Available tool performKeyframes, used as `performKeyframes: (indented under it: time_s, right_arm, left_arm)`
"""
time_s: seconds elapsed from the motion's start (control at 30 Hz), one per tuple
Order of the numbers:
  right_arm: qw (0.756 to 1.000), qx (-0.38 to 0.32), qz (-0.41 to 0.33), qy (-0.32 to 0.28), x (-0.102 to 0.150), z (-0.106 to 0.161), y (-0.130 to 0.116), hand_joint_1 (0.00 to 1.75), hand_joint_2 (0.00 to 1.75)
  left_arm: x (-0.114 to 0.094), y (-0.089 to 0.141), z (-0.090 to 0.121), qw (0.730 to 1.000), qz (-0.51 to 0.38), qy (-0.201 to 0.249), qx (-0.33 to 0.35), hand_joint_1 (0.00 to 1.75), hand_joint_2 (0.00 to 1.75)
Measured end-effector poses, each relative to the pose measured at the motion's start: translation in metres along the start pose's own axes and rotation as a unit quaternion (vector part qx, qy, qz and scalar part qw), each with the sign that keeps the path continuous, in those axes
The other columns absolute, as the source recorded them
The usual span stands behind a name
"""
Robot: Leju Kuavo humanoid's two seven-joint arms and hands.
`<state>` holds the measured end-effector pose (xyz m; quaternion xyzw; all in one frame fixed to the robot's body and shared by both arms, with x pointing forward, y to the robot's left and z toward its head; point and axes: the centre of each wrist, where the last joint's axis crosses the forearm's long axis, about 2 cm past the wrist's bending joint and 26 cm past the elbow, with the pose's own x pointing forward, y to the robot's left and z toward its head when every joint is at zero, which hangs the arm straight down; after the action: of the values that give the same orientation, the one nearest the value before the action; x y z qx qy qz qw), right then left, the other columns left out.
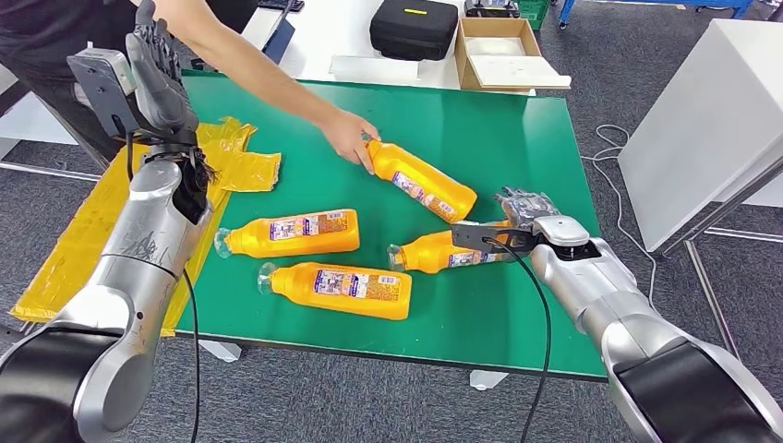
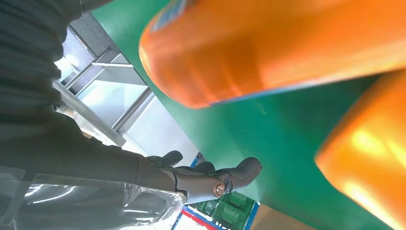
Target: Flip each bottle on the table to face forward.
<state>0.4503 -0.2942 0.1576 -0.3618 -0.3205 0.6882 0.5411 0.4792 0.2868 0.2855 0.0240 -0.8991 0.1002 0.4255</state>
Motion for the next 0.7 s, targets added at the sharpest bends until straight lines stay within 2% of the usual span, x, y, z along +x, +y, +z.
performKeyframes:
  time_s: [0.13, 0.43, 0.57, 0.7]
  right_arm:
    - [1.000, 0.000, 0.000, 0.000, 0.0000, 0.0000, 0.0000, 0.00, 0.00]
    - [1.000, 0.025, 0.001, -0.010, 0.0002, 0.0000, 0.0006, 0.00, 0.00]
    - [0.999, 0.040, 0.002, -0.021, -0.0003, 0.0001, 0.0020, 0.00, 1.75]
    - [0.999, 0.048, 0.005, -0.022, -0.0010, 0.0001, 0.0033, 0.00, 1.75]
  left_arm:
    - [0.0000, 0.0016, -0.0003, 1.000, -0.001, 0.000, 0.002, 0.00, 0.00]
    - [0.0002, 0.0068, -0.0014, 1.000, 0.002, 0.000, 0.006, 0.00, 0.00]
    - [0.0002, 0.0069, -0.0014, 1.000, 0.005, 0.001, 0.009, 0.00, 0.00]
    - [0.0002, 0.0070, -0.0013, 1.000, 0.004, 0.001, 0.013, 0.00, 0.00]
